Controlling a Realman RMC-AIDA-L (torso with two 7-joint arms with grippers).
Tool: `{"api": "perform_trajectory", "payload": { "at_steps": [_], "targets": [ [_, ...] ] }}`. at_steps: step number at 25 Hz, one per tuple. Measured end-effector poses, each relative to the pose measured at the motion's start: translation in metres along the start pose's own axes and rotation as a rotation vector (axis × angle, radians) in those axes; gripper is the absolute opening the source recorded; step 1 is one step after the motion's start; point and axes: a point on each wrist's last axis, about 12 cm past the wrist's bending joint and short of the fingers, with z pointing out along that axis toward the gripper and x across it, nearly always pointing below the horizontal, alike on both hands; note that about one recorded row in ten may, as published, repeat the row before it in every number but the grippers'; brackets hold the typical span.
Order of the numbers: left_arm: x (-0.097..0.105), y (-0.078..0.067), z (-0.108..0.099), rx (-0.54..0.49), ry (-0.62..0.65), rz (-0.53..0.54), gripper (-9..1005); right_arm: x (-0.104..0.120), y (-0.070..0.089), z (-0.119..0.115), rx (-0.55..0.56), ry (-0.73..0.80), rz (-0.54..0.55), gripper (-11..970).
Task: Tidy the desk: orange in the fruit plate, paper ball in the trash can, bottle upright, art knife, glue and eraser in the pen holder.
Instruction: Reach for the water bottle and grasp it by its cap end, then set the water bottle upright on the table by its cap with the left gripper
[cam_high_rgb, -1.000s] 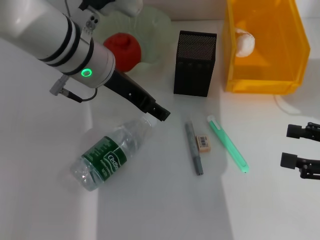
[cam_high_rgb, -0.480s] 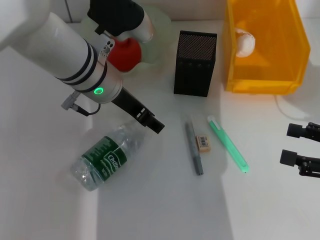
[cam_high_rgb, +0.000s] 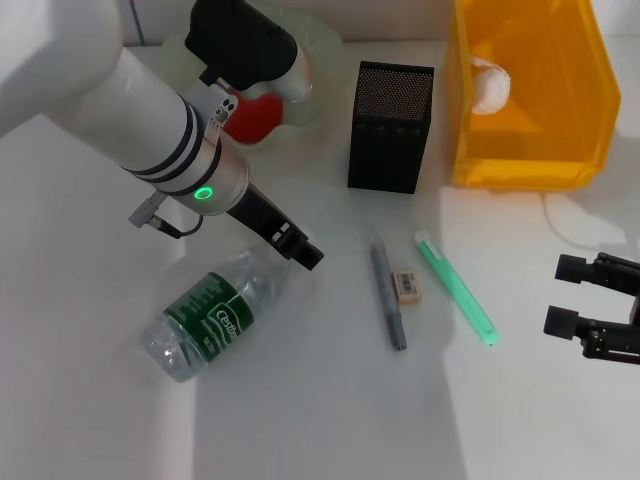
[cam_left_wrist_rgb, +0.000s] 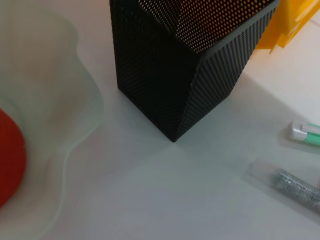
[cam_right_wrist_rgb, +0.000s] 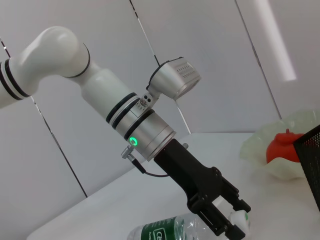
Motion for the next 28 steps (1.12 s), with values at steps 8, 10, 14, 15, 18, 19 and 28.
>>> {"api": "perform_trajectory", "payload": {
  "at_steps": [8,10,14,15,18,19,28],
  "targets": [
    [0.001,-0.001,0.001,0.002,0.010,0.003,624,0.003,0.000,0.000,0.002,-0.010,0.004,828],
    [0.002,-0.002,0.001,0.003,0.015,0.007,573,0.004,0.000,0.000,0.001,-0.012,0.009,827],
    [0.002,-0.002,0.001,0.005,0.018,0.004,471,0.004,0.000,-0.001,0.000,-0.013,0.013,826],
    [0.002,-0.005,-0.002,0.010,0.015,0.011,446,0.005,0.000,-0.001,-0.001,-0.013,0.012,825],
    [0.002,-0.006,-0.005,0.012,0.008,0.020,444,0.005,0.000,-0.001,-0.001,-0.014,0.008,824],
    [0.002,-0.007,-0.007,0.012,0.002,0.025,444,0.006,0.001,-0.001,-0.001,-0.014,0.008,824],
    [0.012,-0.005,-0.043,0.044,-0.179,0.074,442,0.008,0.001,0.001,-0.007,-0.022,0.013,821]
  ]
}}
